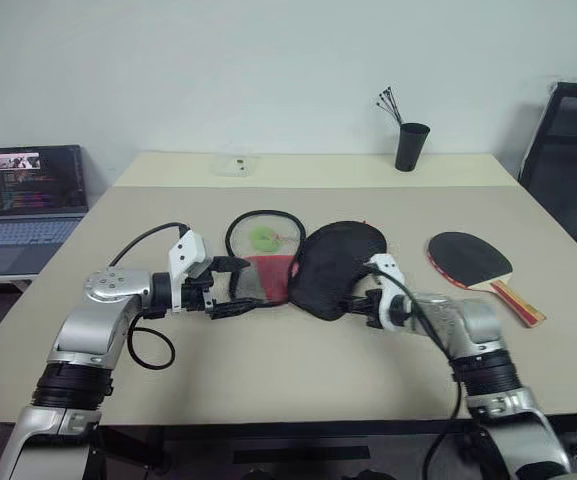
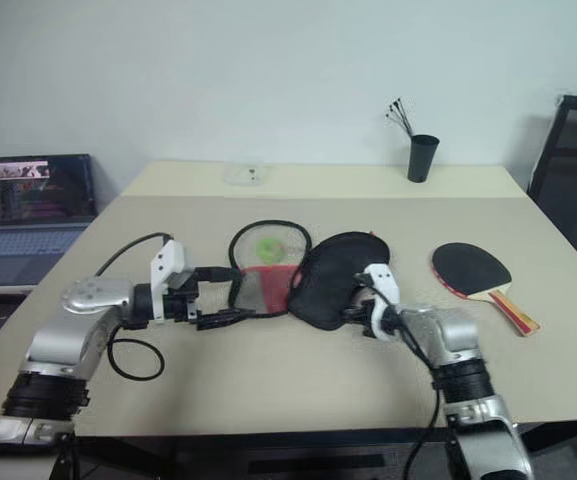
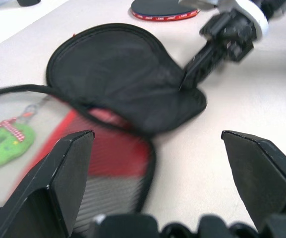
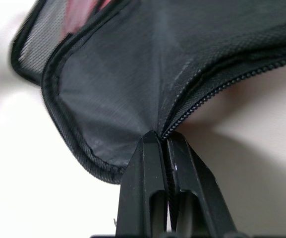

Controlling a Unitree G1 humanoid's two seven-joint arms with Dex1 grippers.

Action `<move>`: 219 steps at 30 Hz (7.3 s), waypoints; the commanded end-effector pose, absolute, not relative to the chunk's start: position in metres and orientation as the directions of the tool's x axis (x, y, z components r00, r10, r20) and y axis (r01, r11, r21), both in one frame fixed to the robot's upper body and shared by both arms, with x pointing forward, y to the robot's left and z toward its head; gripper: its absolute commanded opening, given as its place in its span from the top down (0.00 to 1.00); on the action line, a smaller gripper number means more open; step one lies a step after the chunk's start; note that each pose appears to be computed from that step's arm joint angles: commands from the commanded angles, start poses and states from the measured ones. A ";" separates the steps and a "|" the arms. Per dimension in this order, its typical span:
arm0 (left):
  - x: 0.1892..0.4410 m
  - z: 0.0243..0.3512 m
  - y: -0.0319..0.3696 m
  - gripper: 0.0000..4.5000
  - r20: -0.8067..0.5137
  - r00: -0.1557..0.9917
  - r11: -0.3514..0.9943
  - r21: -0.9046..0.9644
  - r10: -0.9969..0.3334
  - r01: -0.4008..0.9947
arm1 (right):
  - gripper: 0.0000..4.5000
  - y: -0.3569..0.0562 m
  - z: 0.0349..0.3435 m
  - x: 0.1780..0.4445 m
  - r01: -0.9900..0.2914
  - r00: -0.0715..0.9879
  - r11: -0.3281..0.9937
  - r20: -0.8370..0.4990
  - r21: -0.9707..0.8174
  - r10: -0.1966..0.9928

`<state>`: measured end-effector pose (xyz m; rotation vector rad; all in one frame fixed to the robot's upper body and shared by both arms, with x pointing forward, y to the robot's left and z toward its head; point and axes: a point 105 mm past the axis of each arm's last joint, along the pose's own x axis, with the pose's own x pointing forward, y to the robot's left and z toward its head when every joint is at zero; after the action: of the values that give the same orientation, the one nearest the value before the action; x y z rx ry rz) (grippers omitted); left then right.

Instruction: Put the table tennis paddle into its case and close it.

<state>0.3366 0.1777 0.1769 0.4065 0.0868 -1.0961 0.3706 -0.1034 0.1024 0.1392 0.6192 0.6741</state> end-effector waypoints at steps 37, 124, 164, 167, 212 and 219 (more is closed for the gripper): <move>0.350 0.186 0.130 0.00 -0.203 0.381 0.302 0.335 -0.902 0.893 | 0.06 -0.192 0.128 0.401 -0.600 0.668 0.797 -0.594 -0.072 0.449; 0.348 0.176 0.087 0.00 -0.141 0.268 0.207 0.345 -0.953 0.915 | 0.76 -0.278 0.197 0.400 -0.249 0.917 0.965 -0.341 -0.086 0.207; 0.350 0.161 0.096 0.00 -0.130 0.336 0.278 0.332 -0.933 0.901 | 0.76 -0.128 0.142 0.440 -0.172 0.927 0.980 -0.319 0.101 0.195; 0.350 0.162 0.096 0.00 -0.129 0.338 0.280 0.333 -0.932 0.900 | 0.76 -0.130 0.143 0.439 -0.168 0.929 0.981 -0.318 0.095 0.190; 0.353 0.147 0.161 0.00 -0.157 0.563 0.516 0.261 -0.811 0.816 | 0.10 -0.124 0.190 0.363 -0.474 0.839 0.861 -0.203 0.185 0.506; 0.361 0.141 0.176 0.00 -0.204 0.608 0.558 0.256 -0.767 0.790 | 0.10 -0.138 0.233 0.328 -0.704 0.704 0.710 -0.134 -0.006 0.697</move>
<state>0.3577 0.1682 0.1315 0.3051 0.0875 -0.9479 0.3414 -0.1417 0.2117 -0.0323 0.2085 0.6851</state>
